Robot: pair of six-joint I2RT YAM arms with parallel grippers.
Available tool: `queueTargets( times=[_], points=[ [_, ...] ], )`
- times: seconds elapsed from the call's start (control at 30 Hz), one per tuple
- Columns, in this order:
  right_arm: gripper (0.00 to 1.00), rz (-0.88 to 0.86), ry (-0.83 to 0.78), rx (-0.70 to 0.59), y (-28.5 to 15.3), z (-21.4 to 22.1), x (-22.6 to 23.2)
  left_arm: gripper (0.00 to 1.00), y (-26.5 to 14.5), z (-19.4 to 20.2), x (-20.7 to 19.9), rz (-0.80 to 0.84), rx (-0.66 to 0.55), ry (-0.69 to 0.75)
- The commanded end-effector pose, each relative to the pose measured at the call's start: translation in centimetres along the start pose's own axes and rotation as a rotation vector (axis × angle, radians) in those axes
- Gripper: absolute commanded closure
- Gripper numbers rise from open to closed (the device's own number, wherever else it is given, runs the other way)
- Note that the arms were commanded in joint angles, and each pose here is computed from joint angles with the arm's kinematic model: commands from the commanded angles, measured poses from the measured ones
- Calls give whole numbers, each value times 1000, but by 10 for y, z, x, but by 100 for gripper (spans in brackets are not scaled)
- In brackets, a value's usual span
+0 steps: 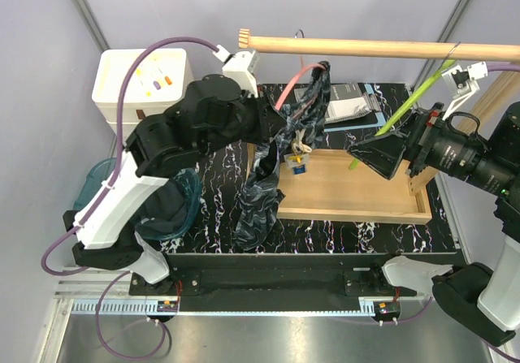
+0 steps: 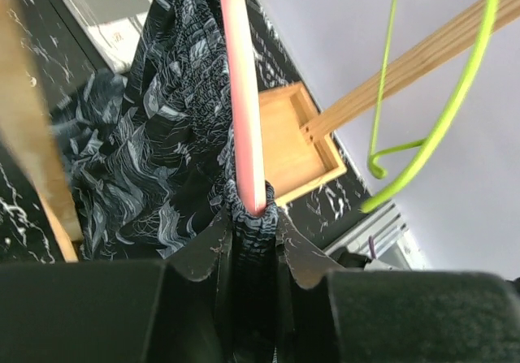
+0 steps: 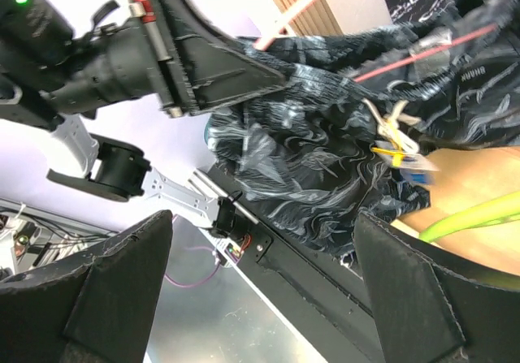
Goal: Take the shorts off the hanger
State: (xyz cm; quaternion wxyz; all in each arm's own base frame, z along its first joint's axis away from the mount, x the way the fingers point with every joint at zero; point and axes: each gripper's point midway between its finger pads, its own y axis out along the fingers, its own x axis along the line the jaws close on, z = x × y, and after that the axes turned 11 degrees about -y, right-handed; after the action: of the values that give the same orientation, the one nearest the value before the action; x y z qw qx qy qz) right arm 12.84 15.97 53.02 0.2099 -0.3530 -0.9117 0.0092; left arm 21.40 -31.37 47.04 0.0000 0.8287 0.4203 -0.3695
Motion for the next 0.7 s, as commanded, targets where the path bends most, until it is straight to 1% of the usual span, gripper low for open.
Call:
queueTargets(
  times=[0.0, 0.1, 0.17, 0.2, 0.33, 0.57, 0.67],
  points=[
    [0, 36, -4, -10, -4, 3, -6, 100, -7, -17, -25, 116, -56, -41],
    [0, 77, 19, 30, 3, 14, -18, 100, -6, -1, -14, 102, -9, -15],
    [0, 86, 24, 47, 8, 18, -22, 100, -13, 7, -12, 122, 16, -2],
    [0, 89, 25, 51, 10, 19, -24, 100, -9, 19, -5, 108, 47, 8],
    [0, 96, 17, 82, 25, 22, -32, 100, -23, 33, -8, 179, 106, 16],
    [0, 142, -15, 122, 49, 20, -52, 100, -41, 40, -19, 286, 142, 17],
    [0, 171, -27, 111, 57, 15, -60, 100, -48, 45, -25, 333, 165, 13]
  ],
)
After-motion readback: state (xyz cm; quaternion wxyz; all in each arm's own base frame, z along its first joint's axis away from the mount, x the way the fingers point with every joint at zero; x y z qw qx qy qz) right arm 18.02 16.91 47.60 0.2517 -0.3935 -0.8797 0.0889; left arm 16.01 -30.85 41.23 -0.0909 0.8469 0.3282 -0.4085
